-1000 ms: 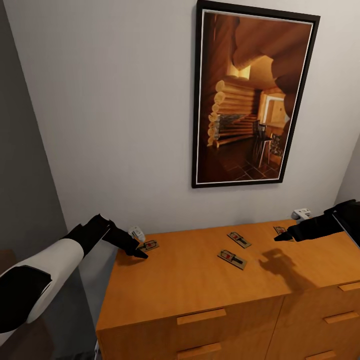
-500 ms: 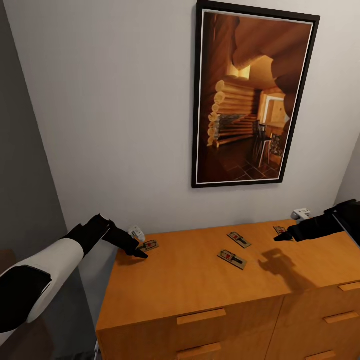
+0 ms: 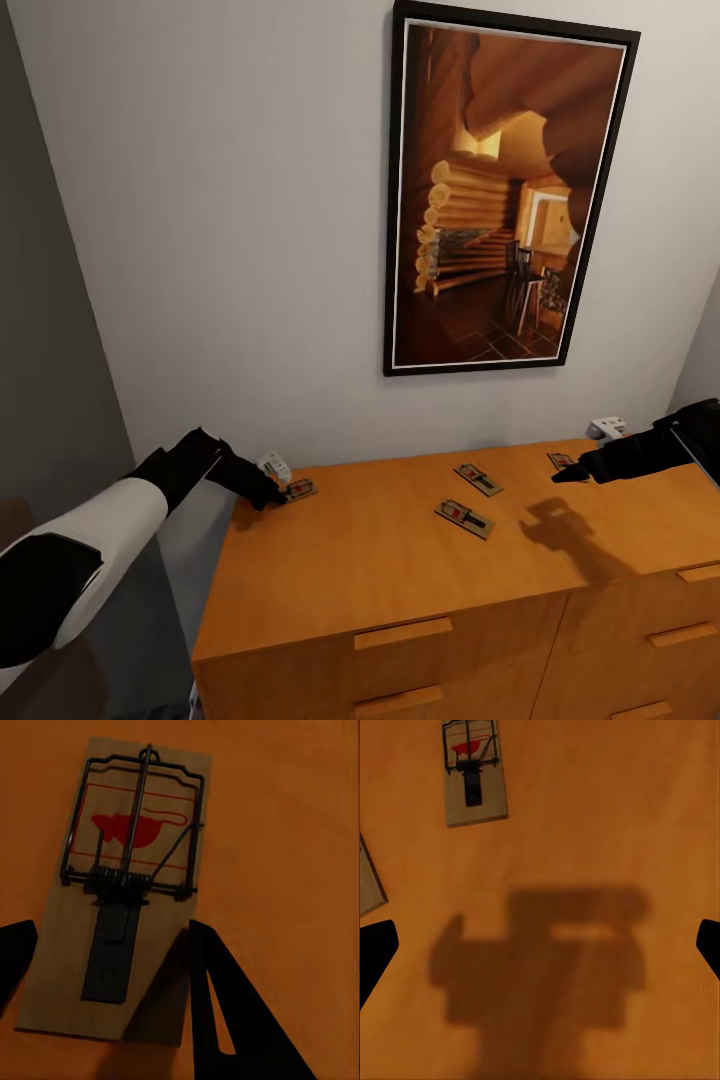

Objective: Take the four mousetraps from the cabinet in the bathroom and place them on the bathroom floor. Make sure all four end up on the same floor surface, and ensure that at least two of them are either under or directly next to the same bathroom sink.

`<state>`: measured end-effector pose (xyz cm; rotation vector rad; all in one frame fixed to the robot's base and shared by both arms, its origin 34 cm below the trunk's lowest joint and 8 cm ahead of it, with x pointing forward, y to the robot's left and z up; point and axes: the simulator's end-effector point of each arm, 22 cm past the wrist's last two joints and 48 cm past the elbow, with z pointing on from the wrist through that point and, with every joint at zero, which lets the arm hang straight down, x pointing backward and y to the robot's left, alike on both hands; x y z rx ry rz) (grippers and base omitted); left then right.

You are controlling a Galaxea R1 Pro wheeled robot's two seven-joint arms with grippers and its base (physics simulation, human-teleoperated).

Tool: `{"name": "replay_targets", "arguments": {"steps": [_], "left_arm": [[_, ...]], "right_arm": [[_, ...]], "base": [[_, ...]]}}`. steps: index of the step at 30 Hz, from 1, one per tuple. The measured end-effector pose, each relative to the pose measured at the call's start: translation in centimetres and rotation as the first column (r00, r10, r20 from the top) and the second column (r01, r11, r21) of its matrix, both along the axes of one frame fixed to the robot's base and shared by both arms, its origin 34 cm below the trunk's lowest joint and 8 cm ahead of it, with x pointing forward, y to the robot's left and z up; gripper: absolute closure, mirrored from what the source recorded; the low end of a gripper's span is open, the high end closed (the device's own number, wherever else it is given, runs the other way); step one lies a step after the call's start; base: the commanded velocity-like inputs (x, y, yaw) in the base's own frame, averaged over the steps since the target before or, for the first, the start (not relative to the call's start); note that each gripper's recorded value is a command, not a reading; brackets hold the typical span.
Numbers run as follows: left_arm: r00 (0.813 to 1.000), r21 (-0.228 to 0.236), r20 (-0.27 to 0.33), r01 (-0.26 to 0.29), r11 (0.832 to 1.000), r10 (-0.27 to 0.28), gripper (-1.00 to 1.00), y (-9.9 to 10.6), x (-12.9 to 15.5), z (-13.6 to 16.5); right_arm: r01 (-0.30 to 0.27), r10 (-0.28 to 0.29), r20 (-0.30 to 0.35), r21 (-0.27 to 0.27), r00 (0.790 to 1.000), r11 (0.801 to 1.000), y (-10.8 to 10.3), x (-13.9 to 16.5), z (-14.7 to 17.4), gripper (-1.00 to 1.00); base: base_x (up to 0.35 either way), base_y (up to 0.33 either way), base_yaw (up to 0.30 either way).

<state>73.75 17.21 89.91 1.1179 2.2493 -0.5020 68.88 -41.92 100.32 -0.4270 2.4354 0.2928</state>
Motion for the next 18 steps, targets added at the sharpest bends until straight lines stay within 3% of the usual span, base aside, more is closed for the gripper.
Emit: {"name": "replay_targets", "arguments": {"steps": [18], "left_arm": [[1.000,0.022,-0.005,-0.008,1.000,0.008,1.00,0.17,0.01,-0.02]], "right_arm": [[0.003,-0.003,0.001,-0.001,1.000,1.000,-0.19,-0.03,0.06,-1.00]], "base": [[0.000,0.000,0.000]]}}
